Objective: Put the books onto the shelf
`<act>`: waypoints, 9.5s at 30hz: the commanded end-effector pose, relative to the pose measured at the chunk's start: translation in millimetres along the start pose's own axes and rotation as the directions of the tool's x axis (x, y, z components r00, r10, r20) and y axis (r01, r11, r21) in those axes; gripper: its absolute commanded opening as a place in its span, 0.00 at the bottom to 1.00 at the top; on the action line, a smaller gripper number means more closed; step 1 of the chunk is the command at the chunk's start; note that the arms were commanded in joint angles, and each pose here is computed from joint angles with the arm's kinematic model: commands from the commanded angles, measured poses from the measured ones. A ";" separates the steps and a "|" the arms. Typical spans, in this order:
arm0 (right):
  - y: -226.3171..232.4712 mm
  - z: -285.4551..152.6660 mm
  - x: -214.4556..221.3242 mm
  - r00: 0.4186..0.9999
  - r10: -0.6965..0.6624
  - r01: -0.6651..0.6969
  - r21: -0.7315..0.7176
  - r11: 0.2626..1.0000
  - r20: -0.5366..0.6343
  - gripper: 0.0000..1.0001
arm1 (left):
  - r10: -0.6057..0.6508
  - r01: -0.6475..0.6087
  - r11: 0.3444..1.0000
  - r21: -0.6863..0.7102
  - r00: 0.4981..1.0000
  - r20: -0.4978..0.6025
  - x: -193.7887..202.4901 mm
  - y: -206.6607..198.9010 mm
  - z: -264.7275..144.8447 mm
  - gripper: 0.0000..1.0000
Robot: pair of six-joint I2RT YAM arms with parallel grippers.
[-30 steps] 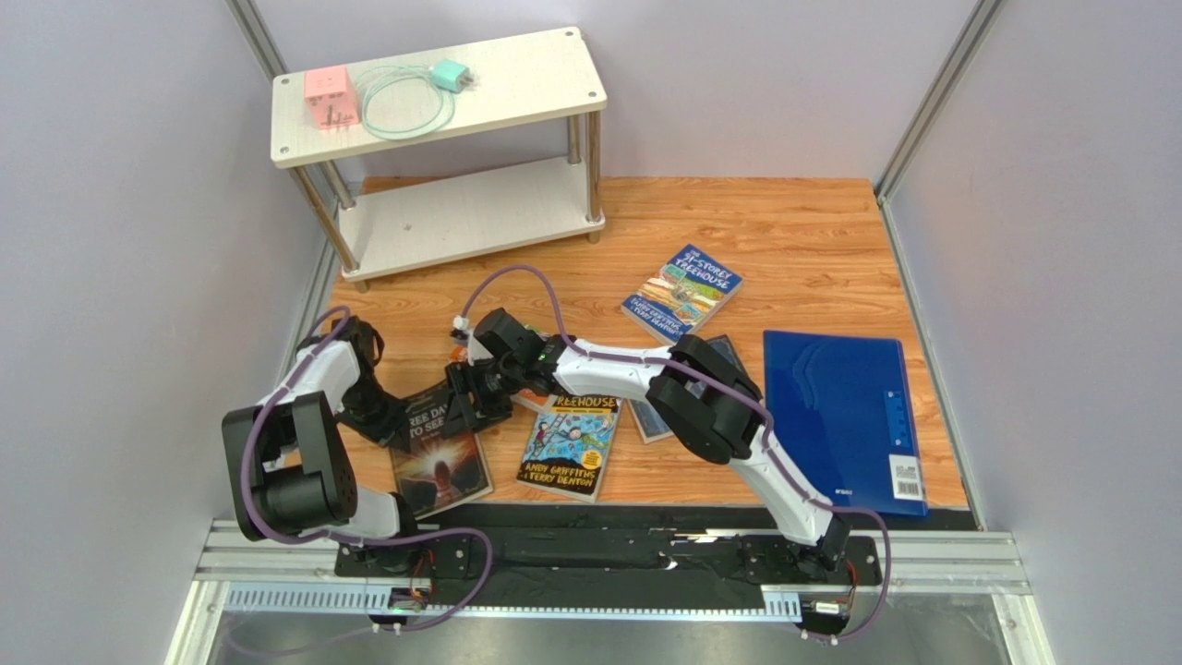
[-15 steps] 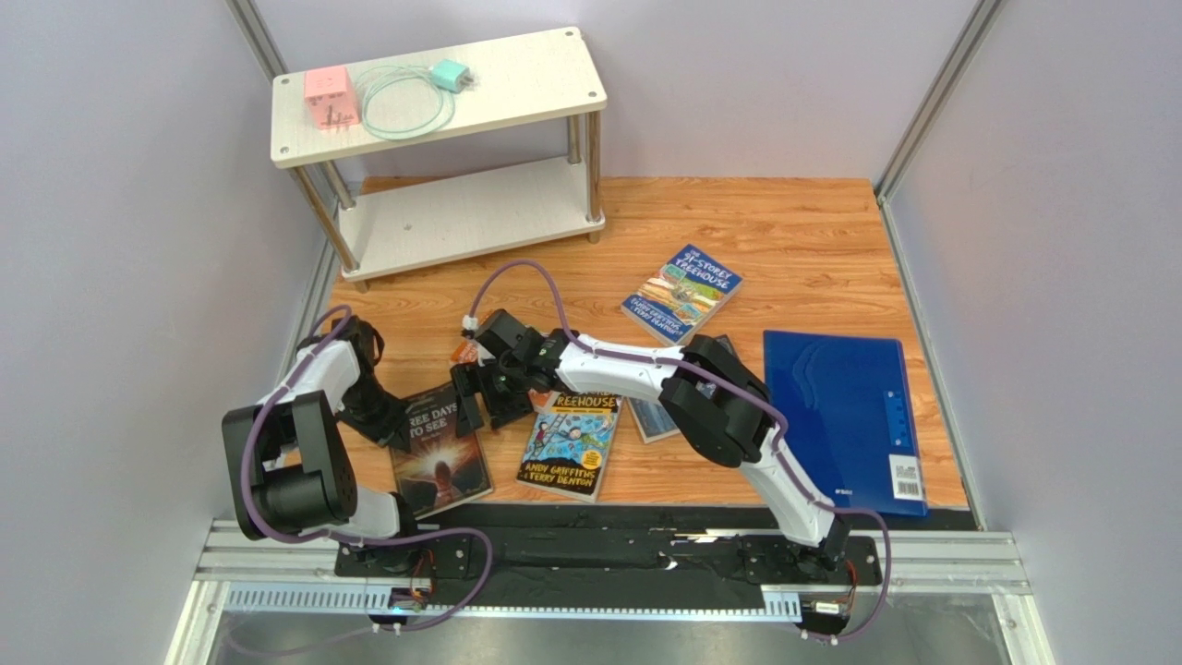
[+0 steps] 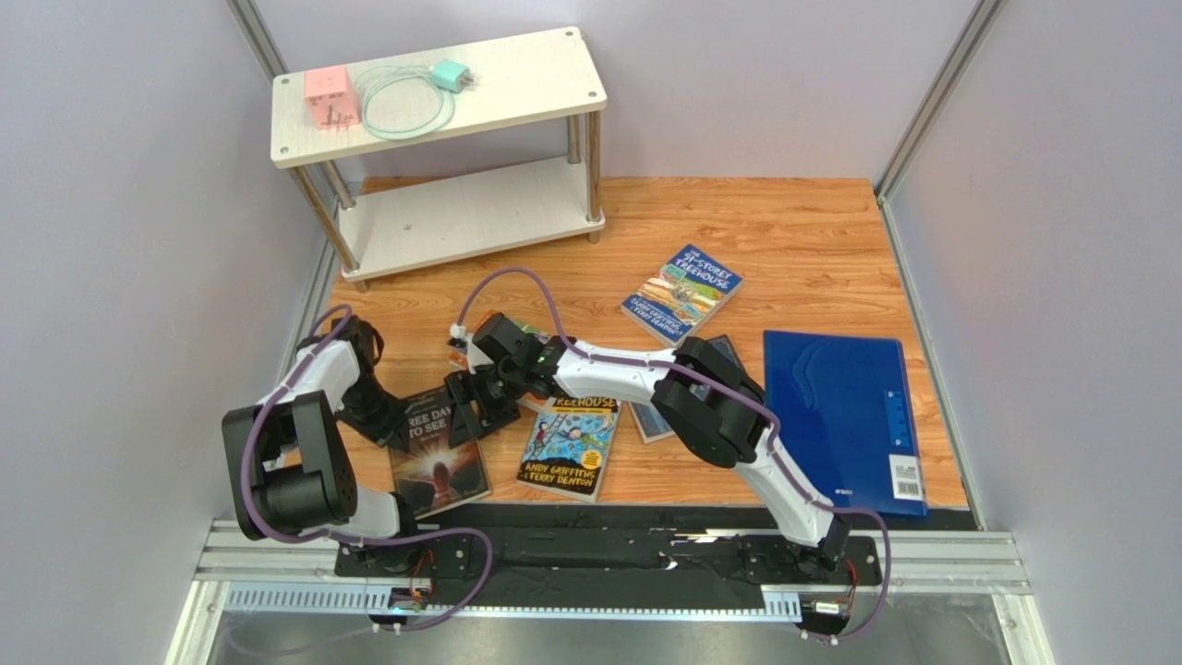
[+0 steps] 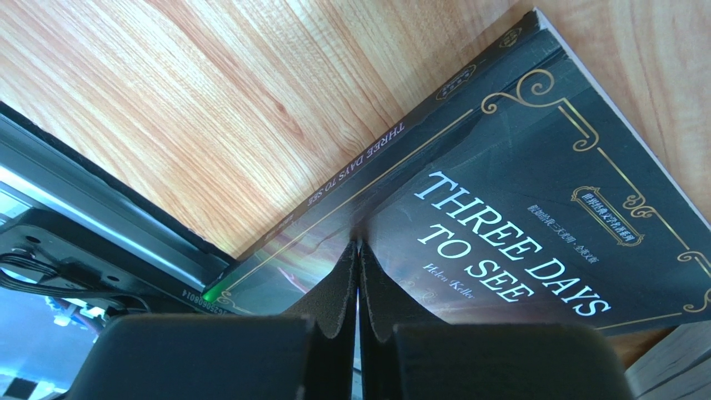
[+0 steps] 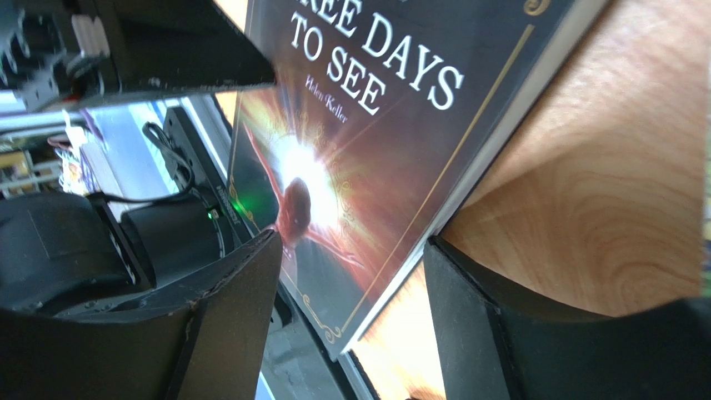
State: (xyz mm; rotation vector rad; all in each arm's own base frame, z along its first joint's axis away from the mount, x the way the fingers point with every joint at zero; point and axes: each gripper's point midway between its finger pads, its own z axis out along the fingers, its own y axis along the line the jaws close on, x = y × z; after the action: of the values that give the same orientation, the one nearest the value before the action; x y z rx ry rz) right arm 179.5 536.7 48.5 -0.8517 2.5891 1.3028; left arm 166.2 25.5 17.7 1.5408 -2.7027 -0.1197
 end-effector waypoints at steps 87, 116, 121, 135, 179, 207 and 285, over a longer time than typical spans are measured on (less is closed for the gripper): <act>12.9 -2.1 -22.6 0.999 0.025 -0.022 -0.129 0.991 0.026 0.74 | 0.006 0.002 0.973 -0.230 0.999 0.036 -31.2 18.2 9.1 0.00; 31.5 -0.9 -44.7 0.999 -0.027 0.033 -0.229 0.973 0.028 0.70 | 0.262 -0.244 0.960 -0.137 0.955 0.138 -32.9 -48.6 -9.3 0.00; 21.9 -1.9 -42.5 0.999 -0.031 0.038 -0.187 0.982 0.043 0.69 | 0.212 -0.127 0.956 -0.263 0.920 0.329 -63.3 -15.6 -58.4 0.00; 5.0 -1.0 -44.6 0.999 0.002 0.005 -0.168 0.986 0.038 0.69 | 0.035 -0.008 0.977 -0.213 0.992 0.124 -50.0 10.1 -3.6 0.00; 17.0 24.8 -28.4 0.998 0.013 -0.024 -0.179 0.983 -0.064 0.55 | 0.209 -0.209 0.978 0.005 0.978 0.007 -21.5 -46.6 20.3 0.00; 11.7 -100.9 -109.9 0.973 -0.052 0.090 -0.164 0.982 0.223 0.00 | 0.203 -0.429 0.810 0.399 0.845 0.495 -55.3 -92.7 -178.6 0.38; -67.6 -302.5 -77.3 0.747 0.091 0.052 -0.193 0.980 0.659 1.00 | 0.151 -0.698 -0.206 0.686 0.670 0.727 101.2 -187.9 -322.3 0.00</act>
State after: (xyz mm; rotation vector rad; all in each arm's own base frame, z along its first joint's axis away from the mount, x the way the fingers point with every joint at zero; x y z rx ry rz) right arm 324.4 304.5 160.7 -0.1836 2.1559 1.4672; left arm 297.8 -162.5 293.5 0.1132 -3.5604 2.0343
